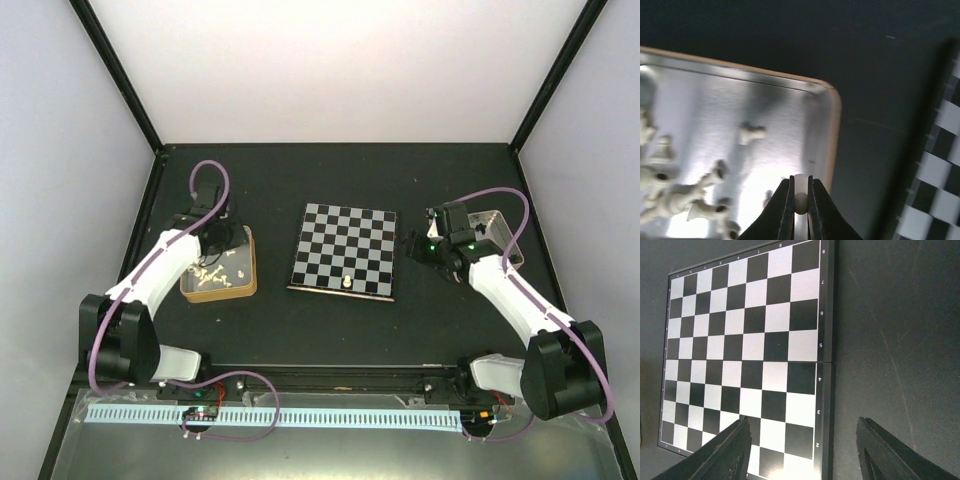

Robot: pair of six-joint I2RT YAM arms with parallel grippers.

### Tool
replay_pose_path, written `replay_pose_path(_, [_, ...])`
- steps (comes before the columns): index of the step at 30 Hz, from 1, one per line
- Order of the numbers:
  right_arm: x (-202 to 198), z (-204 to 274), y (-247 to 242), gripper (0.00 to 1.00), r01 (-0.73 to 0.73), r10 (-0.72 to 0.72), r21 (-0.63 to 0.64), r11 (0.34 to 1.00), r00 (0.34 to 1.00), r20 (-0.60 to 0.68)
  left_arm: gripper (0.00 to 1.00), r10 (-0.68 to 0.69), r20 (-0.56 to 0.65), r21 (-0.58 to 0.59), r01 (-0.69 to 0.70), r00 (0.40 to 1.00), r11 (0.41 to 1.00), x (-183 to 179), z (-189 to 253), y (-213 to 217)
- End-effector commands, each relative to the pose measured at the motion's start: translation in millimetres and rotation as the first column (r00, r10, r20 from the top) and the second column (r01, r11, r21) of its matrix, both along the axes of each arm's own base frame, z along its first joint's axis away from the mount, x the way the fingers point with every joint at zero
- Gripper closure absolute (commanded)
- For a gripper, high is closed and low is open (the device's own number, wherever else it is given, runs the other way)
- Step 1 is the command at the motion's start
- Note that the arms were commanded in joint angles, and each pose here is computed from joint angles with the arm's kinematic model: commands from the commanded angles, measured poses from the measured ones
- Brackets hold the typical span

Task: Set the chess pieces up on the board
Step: Pick up the chess piece from the storage box, then place the chess piece on the chessboard.

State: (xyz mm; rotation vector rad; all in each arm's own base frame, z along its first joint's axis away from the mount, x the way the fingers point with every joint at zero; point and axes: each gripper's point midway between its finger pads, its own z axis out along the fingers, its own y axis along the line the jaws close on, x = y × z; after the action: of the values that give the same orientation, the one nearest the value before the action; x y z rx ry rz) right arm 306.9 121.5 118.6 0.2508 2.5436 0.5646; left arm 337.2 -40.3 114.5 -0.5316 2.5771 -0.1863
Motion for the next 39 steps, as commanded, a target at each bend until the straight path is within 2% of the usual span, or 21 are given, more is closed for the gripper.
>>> replay_pose_path(1, [-5.0,2.5,-1.5,0.41,0.010,-0.010,0.005,1.000,1.000,0.008,0.98,-0.151,0.009,-0.022,0.151,0.988,0.988,-8.0,25.2,-52.6])
replay_pose_path(7, [-9.1,0.9,-3.8,0.41,0.028,-0.028,0.012,1.000,1.000,0.007,0.98,-0.355,-0.039,-0.060,0.352,0.934,0.934,-16.6,11.1,-127.4])
replay_pose_path(11, [-8.3,1.6,-3.1,0.41,0.033,-0.033,0.020,0.999,0.999,0.010,0.98,-0.472,-0.102,-0.081,0.465,0.876,0.881,-24.0,-12.3,-164.0])
replay_pose_path(13, [-7.8,1.0,-2.4,0.41,0.030,-0.030,0.020,0.999,1.000,0.006,0.98,-0.508,-0.135,-0.056,0.505,0.851,0.861,-25.3,-19.9,-175.0])
replay_pose_path(20, [-6.7,-2.2,-3.3,0.41,0.035,-0.034,0.011,0.999,0.999,-0.004,0.98,-0.530,-0.219,-0.003,0.543,0.819,0.840,-29.0,-49.4,-182.6])
replay_pose_path(28, [-6.1,-4.6,-2.7,0.41,0.033,-0.033,0.012,0.999,0.999,-0.009,0.97,-0.511,-0.244,0.045,0.536,0.824,0.843,-25.4,-57.5,-176.9])
replay_pose_path(39, [-8.0,-7.8,-2.9,0.40,0.028,-0.028,0.008,1.000,0.999,-0.016,0.95,-0.509,-0.231,0.039,0.530,0.829,0.847,-22.5,-67.0,-179.8])
